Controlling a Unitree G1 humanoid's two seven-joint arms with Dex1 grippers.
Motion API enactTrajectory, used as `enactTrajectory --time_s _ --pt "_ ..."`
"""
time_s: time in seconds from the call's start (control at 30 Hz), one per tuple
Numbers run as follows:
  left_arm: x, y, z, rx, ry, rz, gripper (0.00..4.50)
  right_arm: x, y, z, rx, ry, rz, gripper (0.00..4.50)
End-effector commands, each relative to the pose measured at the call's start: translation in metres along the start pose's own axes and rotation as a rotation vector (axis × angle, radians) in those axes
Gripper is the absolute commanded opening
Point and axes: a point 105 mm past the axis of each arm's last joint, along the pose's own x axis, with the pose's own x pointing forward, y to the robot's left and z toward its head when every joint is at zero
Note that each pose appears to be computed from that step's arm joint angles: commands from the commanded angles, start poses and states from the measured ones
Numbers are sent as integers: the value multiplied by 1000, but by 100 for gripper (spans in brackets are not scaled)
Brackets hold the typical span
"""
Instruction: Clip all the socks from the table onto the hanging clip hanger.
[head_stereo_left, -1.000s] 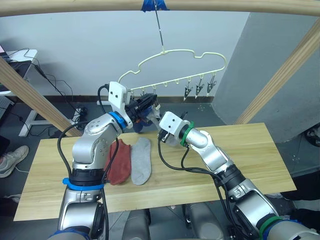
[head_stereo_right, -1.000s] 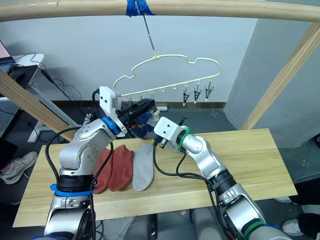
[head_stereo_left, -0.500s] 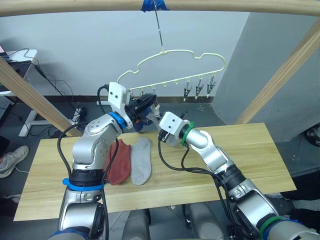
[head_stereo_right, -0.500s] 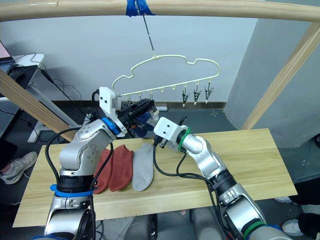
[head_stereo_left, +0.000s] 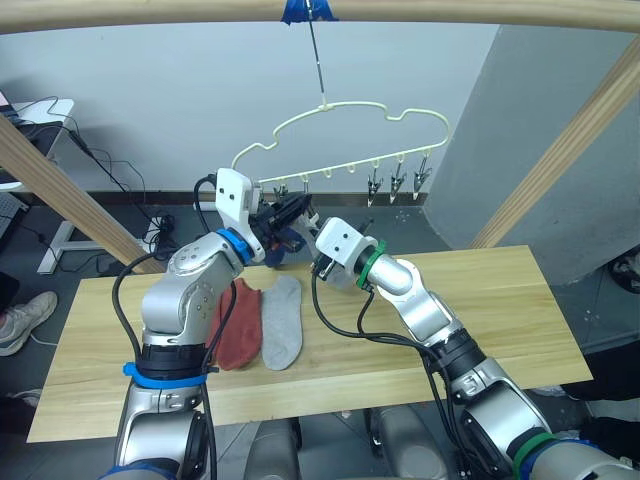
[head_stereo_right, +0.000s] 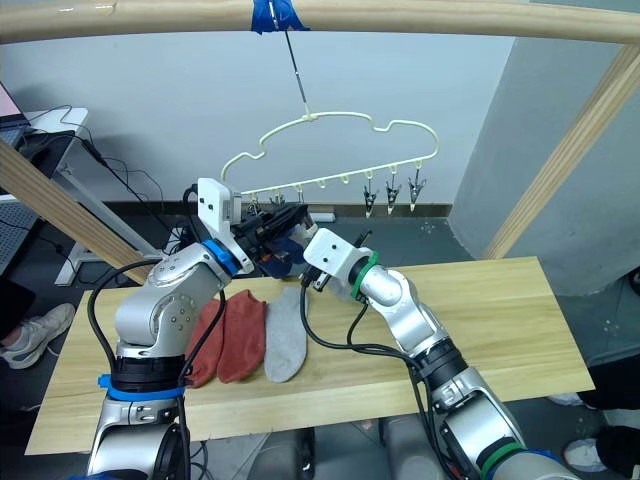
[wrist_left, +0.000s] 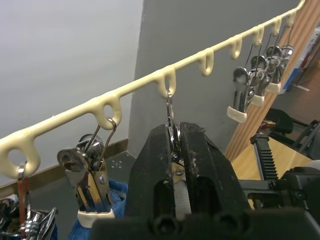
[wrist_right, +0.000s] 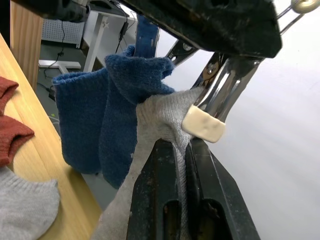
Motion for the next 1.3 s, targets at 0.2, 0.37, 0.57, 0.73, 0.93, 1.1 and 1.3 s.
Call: enactTrajectory --time_s 0.2,0.37,0.57,0.73,0.93,1.1,1.3 --pt "-3 -4 1 -10 -13 -13 275 6 -8 29 -1 -109 -19 0" --pt "-7 -5 1 -11 -5 -24 397 7 -8 27 26 -99 -18 0" --pt "-11 -3 2 23 4 -17 400 6 -1 23 88 -85 37 78" --pt "-15 -3 0 59 14 -18 400 -2 11 8 90 -12 109 256" --pt "-29 -8 -3 123 59 -76 400 -28 14 -6 98 67 158 324" --pt "-43 -12 -14 274 144 -152 400 -59 8 -11 110 122 152 324" --pt "-54 -21 -17 337 150 -239 400 -83 -30 16 256 61 -106 324"
